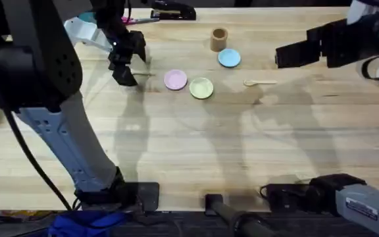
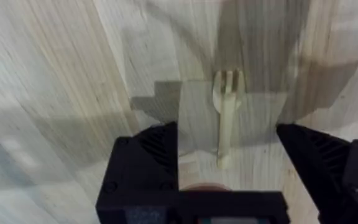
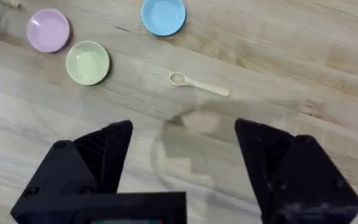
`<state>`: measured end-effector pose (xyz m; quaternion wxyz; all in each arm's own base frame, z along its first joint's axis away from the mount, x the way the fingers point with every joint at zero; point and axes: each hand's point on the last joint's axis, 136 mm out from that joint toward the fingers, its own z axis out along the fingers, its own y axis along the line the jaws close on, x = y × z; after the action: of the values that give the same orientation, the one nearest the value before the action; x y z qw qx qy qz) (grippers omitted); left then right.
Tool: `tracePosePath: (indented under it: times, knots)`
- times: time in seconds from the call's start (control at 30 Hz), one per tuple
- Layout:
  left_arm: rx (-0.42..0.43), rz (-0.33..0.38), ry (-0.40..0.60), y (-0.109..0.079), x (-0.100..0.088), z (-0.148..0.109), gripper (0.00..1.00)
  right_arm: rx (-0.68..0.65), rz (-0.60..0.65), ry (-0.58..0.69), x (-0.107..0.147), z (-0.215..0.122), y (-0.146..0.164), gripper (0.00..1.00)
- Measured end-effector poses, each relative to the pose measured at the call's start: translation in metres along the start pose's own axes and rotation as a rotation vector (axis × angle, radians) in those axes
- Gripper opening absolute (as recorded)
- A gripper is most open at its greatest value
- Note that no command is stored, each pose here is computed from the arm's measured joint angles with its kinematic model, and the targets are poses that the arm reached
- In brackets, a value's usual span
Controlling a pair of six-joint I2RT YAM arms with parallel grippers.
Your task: Pick up a utensil and set it on the pink plate, then put the other utensil in the container.
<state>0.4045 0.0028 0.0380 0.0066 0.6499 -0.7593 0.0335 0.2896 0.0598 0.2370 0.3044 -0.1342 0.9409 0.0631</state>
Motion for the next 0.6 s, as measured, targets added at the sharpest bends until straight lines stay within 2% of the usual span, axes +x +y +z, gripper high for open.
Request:
tracePosePath:
  times: [0.23,0.53,0.6]
  knots:
    - [-0.005,0.000,-0.025,0.0008,-0.0043,0.0000,0.926,0.000,0.000,0.000,0.0000,0.0000,-0.0001,0.998]
    - [-0.014,0.000,-0.025,0.0022,-0.0044,0.0021,0.927,0.000,0.000,0.000,0.0000,0.0000,0.0000,0.998]
    - [-0.015,-0.001,-0.024,0.0026,-0.0043,0.0021,0.882,0.000,0.000,0.000,0.0000,0.0000,0.0000,0.998]
